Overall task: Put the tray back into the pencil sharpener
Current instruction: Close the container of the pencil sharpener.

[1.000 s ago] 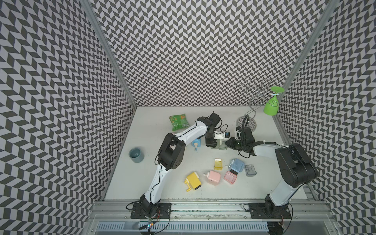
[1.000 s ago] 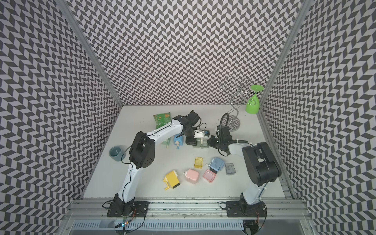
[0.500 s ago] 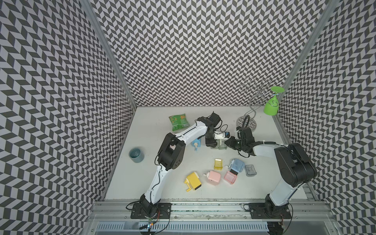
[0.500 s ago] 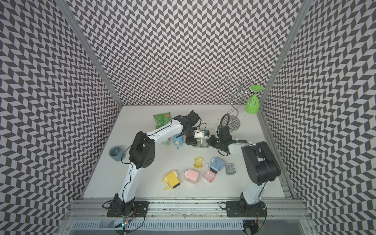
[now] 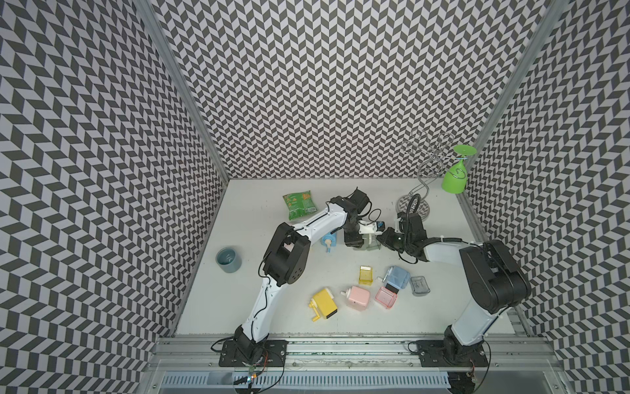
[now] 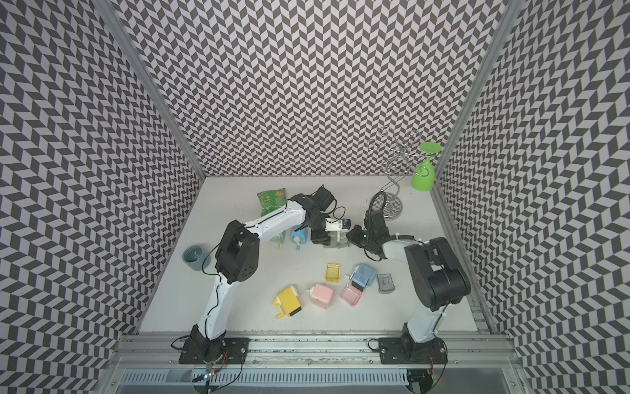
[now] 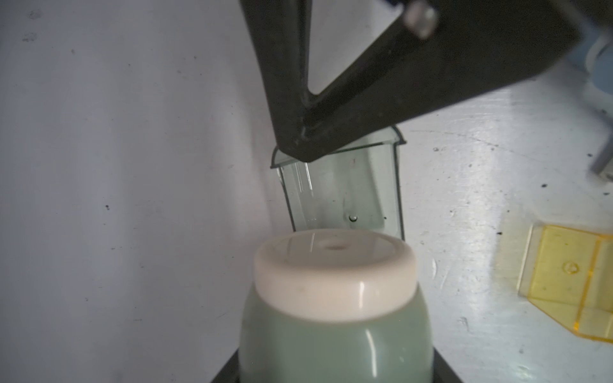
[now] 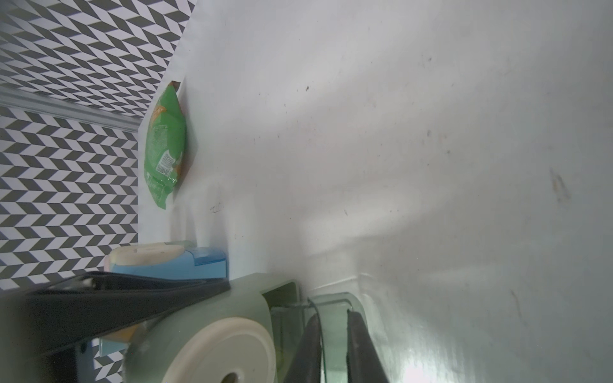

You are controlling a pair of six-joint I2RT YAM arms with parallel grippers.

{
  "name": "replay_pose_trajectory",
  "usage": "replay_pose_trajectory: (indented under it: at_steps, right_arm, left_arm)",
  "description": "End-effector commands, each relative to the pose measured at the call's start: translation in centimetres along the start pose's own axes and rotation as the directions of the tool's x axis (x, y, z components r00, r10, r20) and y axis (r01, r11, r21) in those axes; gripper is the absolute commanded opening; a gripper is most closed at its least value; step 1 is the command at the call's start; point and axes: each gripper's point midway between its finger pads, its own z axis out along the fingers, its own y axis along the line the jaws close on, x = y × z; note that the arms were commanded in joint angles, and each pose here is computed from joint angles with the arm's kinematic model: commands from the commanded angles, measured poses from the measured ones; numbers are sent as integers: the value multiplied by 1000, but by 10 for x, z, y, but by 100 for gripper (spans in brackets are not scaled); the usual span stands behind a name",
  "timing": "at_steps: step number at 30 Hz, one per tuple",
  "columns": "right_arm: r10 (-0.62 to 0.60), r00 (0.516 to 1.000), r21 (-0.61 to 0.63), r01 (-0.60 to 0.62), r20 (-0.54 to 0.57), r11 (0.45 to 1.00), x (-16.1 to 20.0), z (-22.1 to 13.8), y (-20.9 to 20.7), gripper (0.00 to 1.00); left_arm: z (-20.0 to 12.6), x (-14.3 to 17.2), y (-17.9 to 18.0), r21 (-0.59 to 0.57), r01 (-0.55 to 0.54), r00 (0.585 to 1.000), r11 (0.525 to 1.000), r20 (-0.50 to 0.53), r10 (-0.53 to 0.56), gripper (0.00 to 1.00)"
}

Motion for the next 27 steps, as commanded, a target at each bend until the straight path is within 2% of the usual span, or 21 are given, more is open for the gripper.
replay_pose_trajectory:
  at_steps: [1, 10, 18, 27]
  right_arm:
    - [1, 1000, -37, -1, 14, 999, 2, 2, 6, 16]
    - [-25, 1000, -60, 26, 12, 998, 5, -3, 11, 18]
    - [-52, 999, -64, 53, 14, 997, 8, -13, 13, 22]
    - [-64, 998, -56, 64, 7, 996, 13, -17, 10, 25]
  left_arm:
    - [-15, -26, -9, 12, -30, 993, 999, 111, 29, 53]
    - [-14, -17, -5, 17, 22, 992, 1000, 124, -24, 53]
    - [-13, -9, 3, -6, 72, 993, 997, 96, -71, 55]
    - [-10, -3, 0, -13, 73, 995, 997, 75, -72, 56]
